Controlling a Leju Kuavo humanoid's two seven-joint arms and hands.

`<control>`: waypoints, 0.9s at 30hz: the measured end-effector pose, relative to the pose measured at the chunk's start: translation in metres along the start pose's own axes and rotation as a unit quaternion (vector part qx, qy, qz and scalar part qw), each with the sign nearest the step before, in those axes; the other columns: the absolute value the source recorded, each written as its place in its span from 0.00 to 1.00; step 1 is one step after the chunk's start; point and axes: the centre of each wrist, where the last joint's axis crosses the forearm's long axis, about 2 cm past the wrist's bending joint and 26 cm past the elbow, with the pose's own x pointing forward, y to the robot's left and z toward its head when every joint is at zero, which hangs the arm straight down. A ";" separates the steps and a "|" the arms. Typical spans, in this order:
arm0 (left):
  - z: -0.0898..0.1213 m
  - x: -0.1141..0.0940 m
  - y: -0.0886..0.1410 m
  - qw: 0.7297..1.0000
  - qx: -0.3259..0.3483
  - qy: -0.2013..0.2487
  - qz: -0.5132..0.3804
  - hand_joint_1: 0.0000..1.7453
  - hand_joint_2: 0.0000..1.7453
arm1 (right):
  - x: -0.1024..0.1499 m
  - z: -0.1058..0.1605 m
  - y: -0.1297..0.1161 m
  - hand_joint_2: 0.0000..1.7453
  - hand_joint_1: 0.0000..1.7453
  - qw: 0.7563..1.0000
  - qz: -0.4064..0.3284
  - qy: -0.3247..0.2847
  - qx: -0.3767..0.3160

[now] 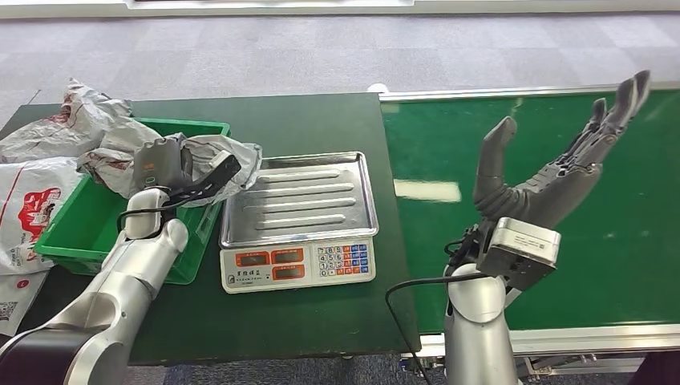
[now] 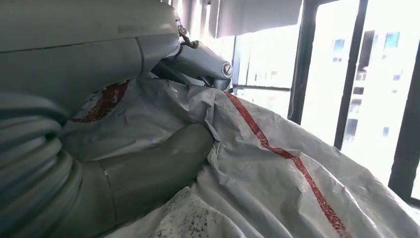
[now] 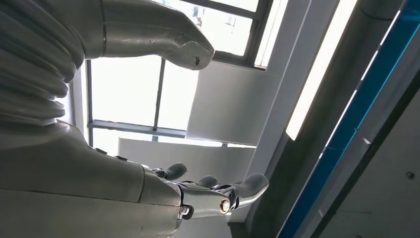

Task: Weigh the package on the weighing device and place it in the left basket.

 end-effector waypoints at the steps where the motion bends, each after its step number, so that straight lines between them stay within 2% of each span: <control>1: 0.002 -0.003 -0.002 1.000 -0.008 0.008 -0.001 1.00 1.00 | 0.000 0.000 0.000 1.00 0.00 1.000 0.000 0.001 0.000; 6: 0.007 -0.016 -0.010 0.998 -0.026 0.061 -0.005 1.00 1.00 | 0.001 0.000 0.000 1.00 0.00 1.000 0.003 0.005 0.003; 7: 0.007 -0.018 -0.010 0.996 -0.025 0.080 -0.008 0.76 1.00 | 0.001 0.000 0.000 1.00 0.00 1.000 0.004 0.006 0.004; 10: 0.008 -0.026 -0.010 0.991 -0.006 0.135 -0.013 0.00 0.25 | 0.001 0.000 0.000 1.00 0.00 1.000 0.005 0.012 0.005; 11: 0.009 -0.029 -0.010 0.990 0.004 0.144 -0.008 0.00 0.00 | 0.001 0.000 0.000 1.00 0.00 1.000 0.005 0.013 0.005; 13: 0.009 -0.034 -0.008 0.989 0.026 0.142 0.011 0.00 0.00 | 0.001 0.000 0.001 1.00 0.00 1.000 0.005 0.014 0.005; 15: 0.010 -0.037 -0.004 0.991 0.051 0.122 0.036 0.00 0.00 | 0.001 0.000 0.001 1.00 0.00 1.000 0.004 0.014 0.005; 18: 0.008 -0.035 0.006 0.988 0.106 0.056 0.102 0.00 0.00 | 0.001 0.000 0.001 1.00 0.00 1.000 0.000 0.012 0.002; 20: 0.006 -0.032 0.017 0.963 0.185 0.000 0.195 0.00 0.50 | 0.000 0.001 0.001 1.00 0.00 1.000 -0.003 0.011 0.001; 22: 0.008 -0.031 0.030 0.907 0.300 -0.018 0.296 0.00 1.00 | -0.001 0.003 0.002 1.00 0.00 1.000 -0.007 0.013 0.002; 24: 0.014 -0.026 0.047 0.839 0.389 0.001 0.380 0.00 1.00 | -0.002 0.005 0.003 1.00 0.00 1.000 -0.009 0.016 0.004; 25: 0.017 -0.021 0.056 0.809 0.415 0.007 0.417 0.00 1.00 | -0.003 0.007 0.004 1.00 0.00 1.000 -0.010 0.017 0.006; 27: 0.024 -0.007 0.075 0.759 0.442 -0.010 0.478 0.00 1.00 | -0.004 0.010 0.005 1.00 0.00 1.000 -0.010 0.018 0.010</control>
